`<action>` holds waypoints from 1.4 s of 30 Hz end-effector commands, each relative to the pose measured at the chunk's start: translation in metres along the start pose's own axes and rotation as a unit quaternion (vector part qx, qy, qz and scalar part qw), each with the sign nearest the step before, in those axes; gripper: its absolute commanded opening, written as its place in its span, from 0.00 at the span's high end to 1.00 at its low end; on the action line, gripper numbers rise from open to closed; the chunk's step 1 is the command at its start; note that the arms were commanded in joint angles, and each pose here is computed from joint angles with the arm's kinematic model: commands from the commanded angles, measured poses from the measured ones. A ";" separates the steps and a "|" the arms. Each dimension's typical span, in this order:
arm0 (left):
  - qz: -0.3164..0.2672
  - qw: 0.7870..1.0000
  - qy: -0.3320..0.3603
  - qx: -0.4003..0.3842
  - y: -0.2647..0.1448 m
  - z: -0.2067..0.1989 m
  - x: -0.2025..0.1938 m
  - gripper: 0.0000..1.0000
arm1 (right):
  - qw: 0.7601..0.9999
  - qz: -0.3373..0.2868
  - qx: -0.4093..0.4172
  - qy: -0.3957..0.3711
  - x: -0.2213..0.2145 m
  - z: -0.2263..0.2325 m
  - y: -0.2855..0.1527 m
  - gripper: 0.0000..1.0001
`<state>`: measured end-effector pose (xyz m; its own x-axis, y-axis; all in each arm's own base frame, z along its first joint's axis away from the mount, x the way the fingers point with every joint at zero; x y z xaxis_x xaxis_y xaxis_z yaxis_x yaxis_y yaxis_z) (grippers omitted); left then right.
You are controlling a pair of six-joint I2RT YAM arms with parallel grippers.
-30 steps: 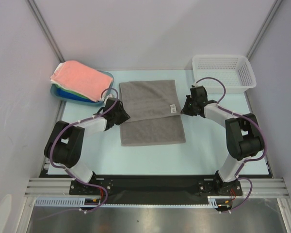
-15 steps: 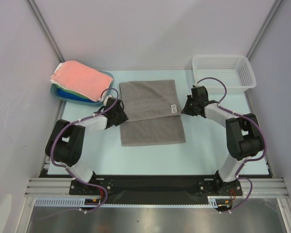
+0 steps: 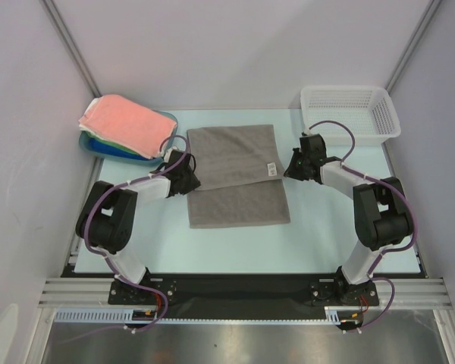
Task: Fold and stack the towels
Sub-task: Fold the towel
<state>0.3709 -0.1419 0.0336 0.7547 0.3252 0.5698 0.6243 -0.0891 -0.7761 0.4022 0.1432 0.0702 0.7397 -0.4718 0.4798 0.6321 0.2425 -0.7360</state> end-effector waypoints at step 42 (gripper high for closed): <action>-0.146 0.989 0.030 -0.001 -0.113 -0.010 0.098 1.00 | 0.997 -0.062 0.032 -0.030 0.045 0.040 -0.064 1.00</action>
<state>0.3802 -0.1274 0.1583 0.6057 0.2906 0.7407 0.7842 -0.0599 -0.6177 0.4053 0.1463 0.1363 0.7038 -0.4613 0.5403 0.6921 0.2738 -0.6679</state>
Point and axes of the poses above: each gripper's point midway between its finger pads, its own y axis out along the fingers, its own z axis along the line the jaws close on, x = y × z, the point moved 1 cm from there along -y, back along the fingers, and after that the axes turned 11 degrees about y, right-handed, at the moved point
